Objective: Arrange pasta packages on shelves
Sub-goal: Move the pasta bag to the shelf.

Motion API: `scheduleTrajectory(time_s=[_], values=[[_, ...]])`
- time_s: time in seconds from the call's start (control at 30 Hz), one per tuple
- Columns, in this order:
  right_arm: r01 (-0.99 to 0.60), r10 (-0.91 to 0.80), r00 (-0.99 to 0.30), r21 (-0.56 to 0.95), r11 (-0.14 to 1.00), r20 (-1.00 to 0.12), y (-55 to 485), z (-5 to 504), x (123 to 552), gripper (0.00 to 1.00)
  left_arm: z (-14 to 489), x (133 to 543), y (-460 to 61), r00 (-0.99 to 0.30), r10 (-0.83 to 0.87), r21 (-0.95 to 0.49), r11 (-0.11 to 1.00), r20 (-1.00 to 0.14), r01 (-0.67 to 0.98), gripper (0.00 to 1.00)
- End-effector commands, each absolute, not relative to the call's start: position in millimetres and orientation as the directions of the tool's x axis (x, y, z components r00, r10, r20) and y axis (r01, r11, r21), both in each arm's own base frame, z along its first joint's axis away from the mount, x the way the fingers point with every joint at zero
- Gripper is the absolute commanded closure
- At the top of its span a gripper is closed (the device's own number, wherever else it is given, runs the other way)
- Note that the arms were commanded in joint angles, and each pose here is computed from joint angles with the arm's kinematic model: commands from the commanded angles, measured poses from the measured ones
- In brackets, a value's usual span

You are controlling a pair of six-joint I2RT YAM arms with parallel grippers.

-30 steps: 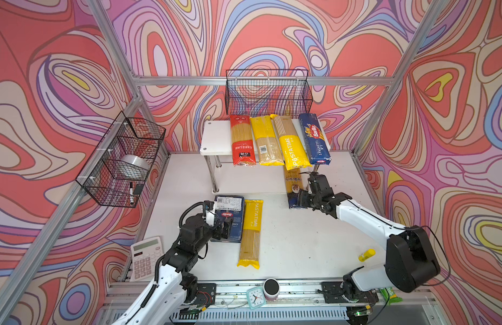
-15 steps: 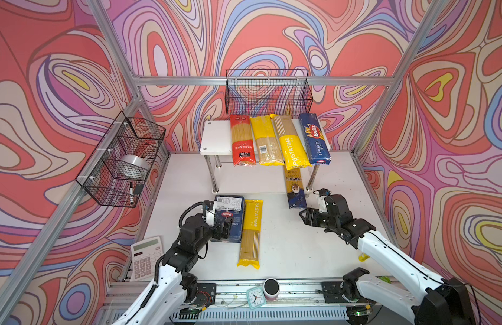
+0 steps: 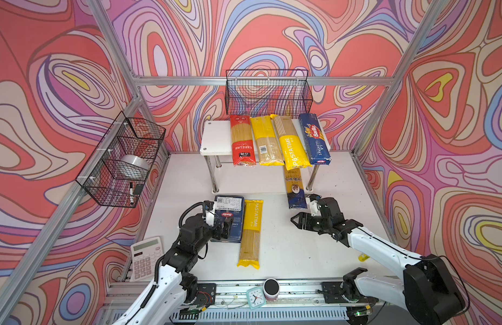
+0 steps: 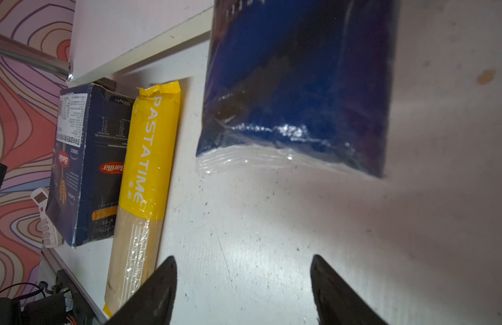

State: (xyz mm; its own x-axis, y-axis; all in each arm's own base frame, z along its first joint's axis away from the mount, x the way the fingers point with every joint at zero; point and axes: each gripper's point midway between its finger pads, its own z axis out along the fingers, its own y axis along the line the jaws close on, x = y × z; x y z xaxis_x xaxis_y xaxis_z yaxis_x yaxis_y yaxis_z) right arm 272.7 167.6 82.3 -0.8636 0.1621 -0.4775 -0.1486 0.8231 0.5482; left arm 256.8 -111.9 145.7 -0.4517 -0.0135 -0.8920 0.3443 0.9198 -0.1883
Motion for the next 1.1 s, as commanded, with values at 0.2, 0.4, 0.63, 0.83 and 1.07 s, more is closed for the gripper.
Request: scheduleTrajectory(time_s=[0.2,0.4,0.63,0.83,1.07], values=[[-0.223,0.19,-0.823,0.612,0.759,-0.536,194.0,104.2,299.1,0.23,153.6,257.8,-113.0,-0.441,-0.016,-0.186,0.92,-0.897,0.346,0.0],[-0.23,0.193,-0.811,0.605,0.763,-0.552,199.4,106.7,313.8,0.22,153.2,258.0,-112.9,-0.443,-0.017,-0.187,0.92,-0.896,0.344,0.0],[-0.204,0.203,-0.8,0.573,0.794,-0.565,198.5,106.7,334.1,0.22,154.3,258.5,-113.5,-0.442,-0.016,-0.187,0.919,-0.897,0.347,0.0],[-0.19,0.198,-0.799,0.552,0.812,-0.567,200.9,104.4,350.7,0.21,153.7,258.3,-114.0,-0.444,-0.015,-0.188,0.918,-0.896,0.349,0.0],[-0.172,0.197,-0.782,0.508,0.844,-0.591,192.0,111.2,355.8,0.18,153.7,257.8,-113.5,-0.442,-0.017,-0.189,0.918,-0.897,0.348,0.0]])
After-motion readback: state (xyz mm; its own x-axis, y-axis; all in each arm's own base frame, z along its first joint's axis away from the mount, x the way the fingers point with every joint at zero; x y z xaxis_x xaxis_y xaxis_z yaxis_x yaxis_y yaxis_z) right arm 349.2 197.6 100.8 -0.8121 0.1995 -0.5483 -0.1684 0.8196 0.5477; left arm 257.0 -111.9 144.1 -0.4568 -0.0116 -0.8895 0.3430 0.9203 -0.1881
